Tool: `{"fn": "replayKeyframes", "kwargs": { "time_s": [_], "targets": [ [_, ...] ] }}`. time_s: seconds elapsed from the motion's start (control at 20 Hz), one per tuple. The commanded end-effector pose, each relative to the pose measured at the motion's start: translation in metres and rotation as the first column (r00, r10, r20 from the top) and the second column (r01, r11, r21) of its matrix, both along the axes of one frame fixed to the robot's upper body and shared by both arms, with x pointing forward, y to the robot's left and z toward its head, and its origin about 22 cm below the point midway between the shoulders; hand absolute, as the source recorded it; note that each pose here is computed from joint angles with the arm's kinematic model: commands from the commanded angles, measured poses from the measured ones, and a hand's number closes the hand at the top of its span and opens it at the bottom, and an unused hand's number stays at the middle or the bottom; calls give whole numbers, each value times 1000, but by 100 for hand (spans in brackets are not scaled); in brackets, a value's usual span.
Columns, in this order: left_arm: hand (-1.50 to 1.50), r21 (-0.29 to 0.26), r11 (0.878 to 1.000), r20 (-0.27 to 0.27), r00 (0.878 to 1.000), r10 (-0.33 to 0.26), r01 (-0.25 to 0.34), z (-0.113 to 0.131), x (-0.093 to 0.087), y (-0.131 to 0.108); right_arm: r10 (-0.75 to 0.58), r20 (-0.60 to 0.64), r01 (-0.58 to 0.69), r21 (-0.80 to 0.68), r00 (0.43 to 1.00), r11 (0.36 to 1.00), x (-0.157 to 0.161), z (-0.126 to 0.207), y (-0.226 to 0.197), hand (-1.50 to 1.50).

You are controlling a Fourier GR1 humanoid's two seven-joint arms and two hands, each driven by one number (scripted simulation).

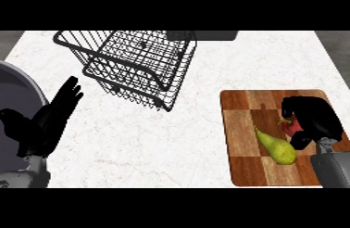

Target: Pick the bell pepper from the cutting board and place it in the tiered basket

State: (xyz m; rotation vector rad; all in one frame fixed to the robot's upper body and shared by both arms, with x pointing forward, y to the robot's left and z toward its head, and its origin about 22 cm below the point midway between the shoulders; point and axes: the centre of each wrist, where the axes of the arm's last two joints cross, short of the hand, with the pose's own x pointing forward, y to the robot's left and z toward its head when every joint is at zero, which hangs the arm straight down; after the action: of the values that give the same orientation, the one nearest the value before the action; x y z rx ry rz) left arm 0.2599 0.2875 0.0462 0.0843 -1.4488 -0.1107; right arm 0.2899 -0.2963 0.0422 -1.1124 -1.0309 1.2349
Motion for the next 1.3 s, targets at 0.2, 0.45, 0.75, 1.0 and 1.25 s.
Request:
{"fn": "replayKeyframes", "kwargs": {
  "time_s": [0.2,0.45,0.75,1.0,1.25],
  "targets": [
    [0,-12,1000,-41,999,20,-20,-14,-6,3,-84,383,-61,350,920,935,0,55,34,150],
    [0,-18,1000,-29,1000,5,-6,-14,-4,-9,-62,536,-247,485,842,839,-10,99,72,150],
    [0,-9,1000,-33,999,8,-8,-10,-3,6,8,525,-312,493,851,812,-30,164,101,150],
    [0,-1,1000,-25,1000,-7,7,-20,2,15,55,487,-336,513,871,790,-18,189,142,150],
    [0,-9,1000,-34,999,-11,11,-17,-5,-5,72,499,-344,480,864,807,2,209,218,150]
  ]
}}
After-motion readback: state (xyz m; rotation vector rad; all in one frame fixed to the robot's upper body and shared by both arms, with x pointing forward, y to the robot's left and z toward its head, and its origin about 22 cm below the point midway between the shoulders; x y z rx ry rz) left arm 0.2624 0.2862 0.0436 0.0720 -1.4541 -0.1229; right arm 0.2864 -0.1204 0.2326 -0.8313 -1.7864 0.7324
